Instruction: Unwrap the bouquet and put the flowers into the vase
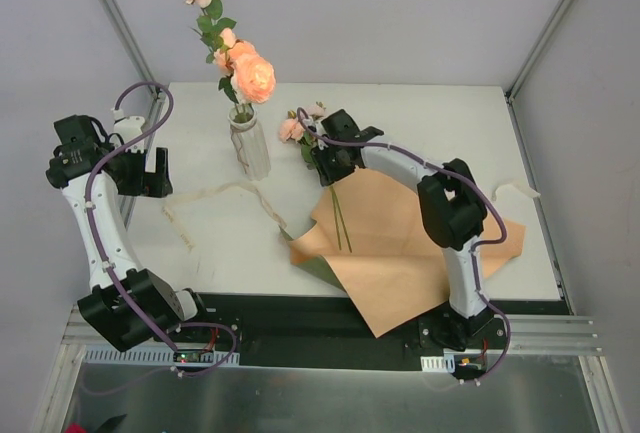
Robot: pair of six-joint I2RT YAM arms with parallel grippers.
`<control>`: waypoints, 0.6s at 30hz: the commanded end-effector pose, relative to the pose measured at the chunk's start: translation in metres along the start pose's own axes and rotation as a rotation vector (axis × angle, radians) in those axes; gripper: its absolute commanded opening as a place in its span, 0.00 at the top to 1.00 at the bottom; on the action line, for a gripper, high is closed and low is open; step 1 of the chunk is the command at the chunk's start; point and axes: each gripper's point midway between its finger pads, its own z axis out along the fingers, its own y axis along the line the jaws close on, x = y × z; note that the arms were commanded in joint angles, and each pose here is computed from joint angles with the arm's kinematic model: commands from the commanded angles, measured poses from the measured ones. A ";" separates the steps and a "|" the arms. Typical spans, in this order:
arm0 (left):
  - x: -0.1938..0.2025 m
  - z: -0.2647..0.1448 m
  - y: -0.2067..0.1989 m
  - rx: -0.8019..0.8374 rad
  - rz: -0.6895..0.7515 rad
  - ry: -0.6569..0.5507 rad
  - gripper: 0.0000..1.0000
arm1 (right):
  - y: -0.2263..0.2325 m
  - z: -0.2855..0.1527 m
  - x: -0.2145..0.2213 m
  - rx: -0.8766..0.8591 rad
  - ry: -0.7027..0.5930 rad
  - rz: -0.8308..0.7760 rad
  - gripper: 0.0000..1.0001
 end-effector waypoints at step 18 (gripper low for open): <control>-0.012 -0.011 0.005 -0.030 0.024 -0.024 0.01 | -0.025 0.042 -0.012 0.112 0.028 -0.027 0.84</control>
